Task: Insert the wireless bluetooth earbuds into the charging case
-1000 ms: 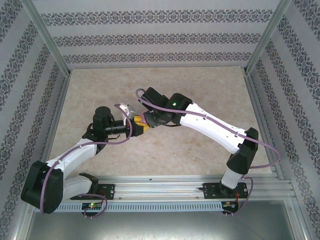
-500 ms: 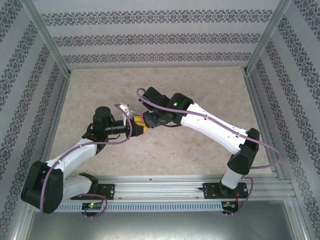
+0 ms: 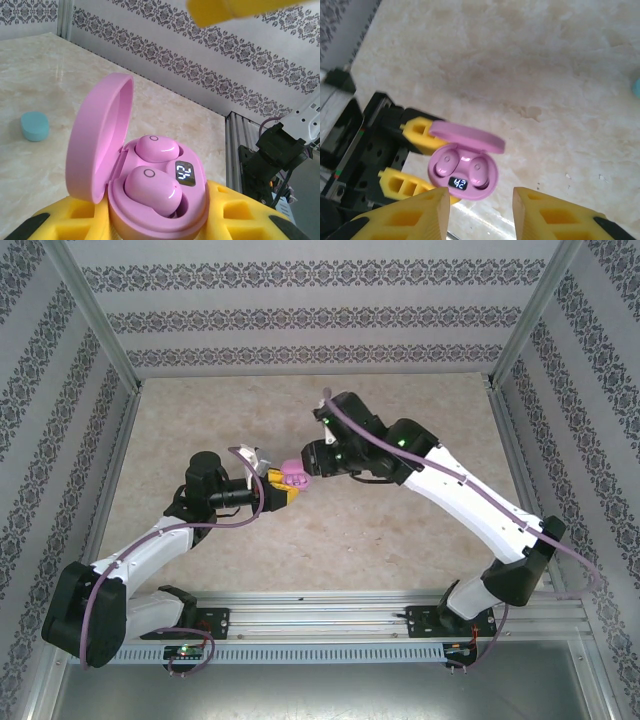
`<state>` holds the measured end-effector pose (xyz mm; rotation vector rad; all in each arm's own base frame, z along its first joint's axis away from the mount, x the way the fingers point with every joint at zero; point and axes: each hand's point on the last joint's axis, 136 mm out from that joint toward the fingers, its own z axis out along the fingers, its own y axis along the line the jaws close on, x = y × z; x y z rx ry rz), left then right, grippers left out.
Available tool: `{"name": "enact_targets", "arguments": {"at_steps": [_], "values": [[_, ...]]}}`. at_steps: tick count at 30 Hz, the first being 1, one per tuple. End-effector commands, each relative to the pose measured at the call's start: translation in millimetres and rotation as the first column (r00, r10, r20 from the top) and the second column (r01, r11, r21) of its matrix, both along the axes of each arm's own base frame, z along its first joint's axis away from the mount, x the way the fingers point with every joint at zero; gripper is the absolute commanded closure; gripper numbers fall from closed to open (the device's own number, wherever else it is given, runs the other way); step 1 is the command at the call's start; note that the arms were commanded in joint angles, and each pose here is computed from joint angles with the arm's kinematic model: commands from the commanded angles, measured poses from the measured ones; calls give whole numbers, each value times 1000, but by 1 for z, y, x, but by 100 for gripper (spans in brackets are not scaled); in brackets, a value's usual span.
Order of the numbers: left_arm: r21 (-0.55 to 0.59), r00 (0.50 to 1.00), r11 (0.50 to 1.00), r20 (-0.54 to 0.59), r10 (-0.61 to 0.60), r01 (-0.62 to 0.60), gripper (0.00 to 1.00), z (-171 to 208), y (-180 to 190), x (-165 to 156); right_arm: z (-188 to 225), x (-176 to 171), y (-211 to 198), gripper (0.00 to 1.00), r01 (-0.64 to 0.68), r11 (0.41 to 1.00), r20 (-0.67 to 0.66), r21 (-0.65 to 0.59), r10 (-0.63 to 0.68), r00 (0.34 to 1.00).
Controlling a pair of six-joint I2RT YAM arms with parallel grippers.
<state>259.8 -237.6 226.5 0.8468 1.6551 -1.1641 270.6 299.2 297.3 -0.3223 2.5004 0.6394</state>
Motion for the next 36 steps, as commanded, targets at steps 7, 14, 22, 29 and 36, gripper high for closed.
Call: {"name": "enact_targets", "arguments": {"at_steps": [7,14,22,29,36], "values": [[-27,996,998,76,-55,57,79,30,-9,-8,-20,21,18,60,3,991,-138,135,16,990],[-27,995,998,89,-50,52,79,36,-11,-4,-39,11,19,59,0,989,-203,146,31,979],[-55,996,998,85,-21,26,78,40,-11,3,-42,-6,5,58,27,985,-225,170,12,974],[-68,997,998,79,-3,8,78,41,-11,9,-43,-25,-11,57,61,980,-246,188,-13,969],[-85,998,996,69,-7,13,78,40,-13,11,-35,-23,-27,53,157,942,-254,296,-81,964]]}}
